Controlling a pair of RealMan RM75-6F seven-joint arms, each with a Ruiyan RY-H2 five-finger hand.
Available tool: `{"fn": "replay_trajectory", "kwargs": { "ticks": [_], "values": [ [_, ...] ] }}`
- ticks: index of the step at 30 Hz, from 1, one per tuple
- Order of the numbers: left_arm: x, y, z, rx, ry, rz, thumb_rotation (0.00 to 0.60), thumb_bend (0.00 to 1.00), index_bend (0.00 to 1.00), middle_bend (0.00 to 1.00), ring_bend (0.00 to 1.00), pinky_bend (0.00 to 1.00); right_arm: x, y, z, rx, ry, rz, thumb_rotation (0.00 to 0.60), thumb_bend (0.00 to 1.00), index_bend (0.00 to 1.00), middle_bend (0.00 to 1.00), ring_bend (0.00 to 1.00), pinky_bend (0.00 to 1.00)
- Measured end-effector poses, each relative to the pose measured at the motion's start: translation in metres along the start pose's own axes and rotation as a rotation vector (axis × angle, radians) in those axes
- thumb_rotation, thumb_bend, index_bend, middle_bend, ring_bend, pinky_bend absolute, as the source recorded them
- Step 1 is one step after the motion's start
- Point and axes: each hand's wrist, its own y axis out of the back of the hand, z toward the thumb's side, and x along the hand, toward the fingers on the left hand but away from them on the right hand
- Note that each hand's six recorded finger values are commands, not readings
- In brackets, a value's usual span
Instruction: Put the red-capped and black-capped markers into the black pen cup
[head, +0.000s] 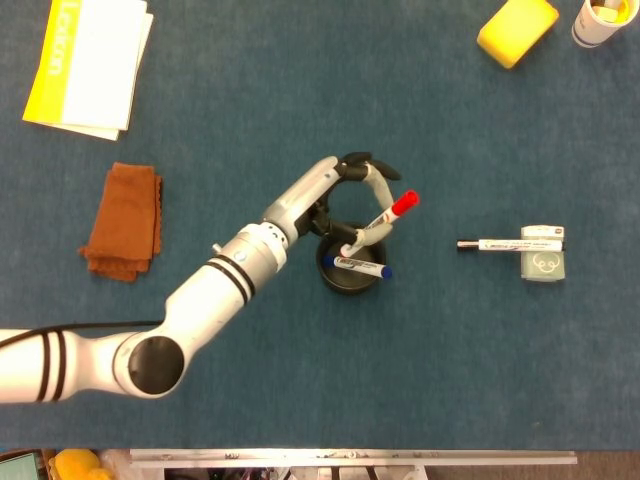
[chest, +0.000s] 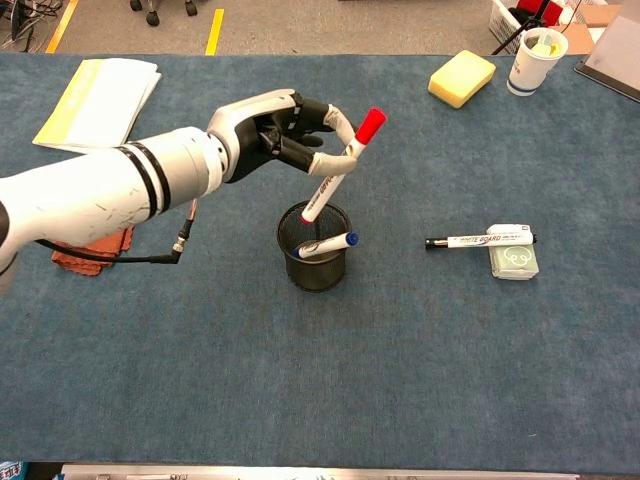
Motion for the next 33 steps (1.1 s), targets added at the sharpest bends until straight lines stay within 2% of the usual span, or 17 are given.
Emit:
{"fn": "replay_trajectory", "kwargs": {
  "ticks": [8, 16, 18, 21, 23, 25, 29, 33],
  "values": [
    [0.012, -0.002, -0.019, -0.018, 0.037, 0.027, 0.6, 0.28, 0.6, 0.23, 0.03, 0.01, 0.001, 0.004, -0.006, 0.004, -0.014, -0.006, 0.6, 0.3, 0.32, 0.18, 0.0, 0.08],
    [0.009, 0.002, -0.036, -0.062, 0.041, 0.045, 0.6, 0.28, 0.57, 0.21, 0.02, 0.01, 0.002, 0.005, -0.005, 0.003, -0.011, -0.01, 0.6, 0.3, 0.32, 0.18, 0.0, 0.08],
    [0.007, 0.002, -0.039, -0.062, 0.034, 0.043, 0.6, 0.28, 0.5, 0.18, 0.01, 0.01, 0.002, 0.006, -0.005, 0.004, -0.011, -0.011, 0.6, 0.3, 0.32, 0.18, 0.0, 0.08],
    [0.004, 0.002, -0.041, -0.05, 0.019, 0.034, 0.6, 0.28, 0.28, 0.07, 0.0, 0.01, 0.003, 0.007, -0.005, 0.004, -0.012, -0.014, 0.6, 0.3, 0.32, 0.18, 0.0, 0.08],
    [0.001, 0.002, -0.042, -0.037, 0.008, 0.028, 0.6, 0.28, 0.1, 0.0, 0.0, 0.0, 0.003, 0.007, -0.004, 0.003, -0.011, -0.015, 0.6, 0.3, 0.32, 0.18, 0.0, 0.08],
    [-0.002, 0.003, -0.043, -0.024, -0.006, 0.024, 0.6, 0.28, 0.02, 0.0, 0.0, 0.0, 0.003, 0.006, -0.004, 0.002, -0.008, -0.014, 0.6, 0.3, 0.32, 0.18, 0.0, 0.08],
    [-0.009, 0.007, -0.043, 0.02, -0.029, 0.015, 0.6, 0.28, 0.01, 0.0, 0.0, 0.0, 0.003, 0.006, -0.002, 0.003, -0.002, -0.011, 0.6, 0.3, 0.32, 0.18, 0.0, 0.08],
    [-0.021, 0.022, -0.042, 0.135, -0.047, 0.017, 0.6, 0.28, 0.06, 0.0, 0.0, 0.0, 0.003, 0.004, 0.002, 0.007, 0.013, 0.001, 0.6, 0.3, 0.32, 0.18, 0.0, 0.08]
  ]
}}
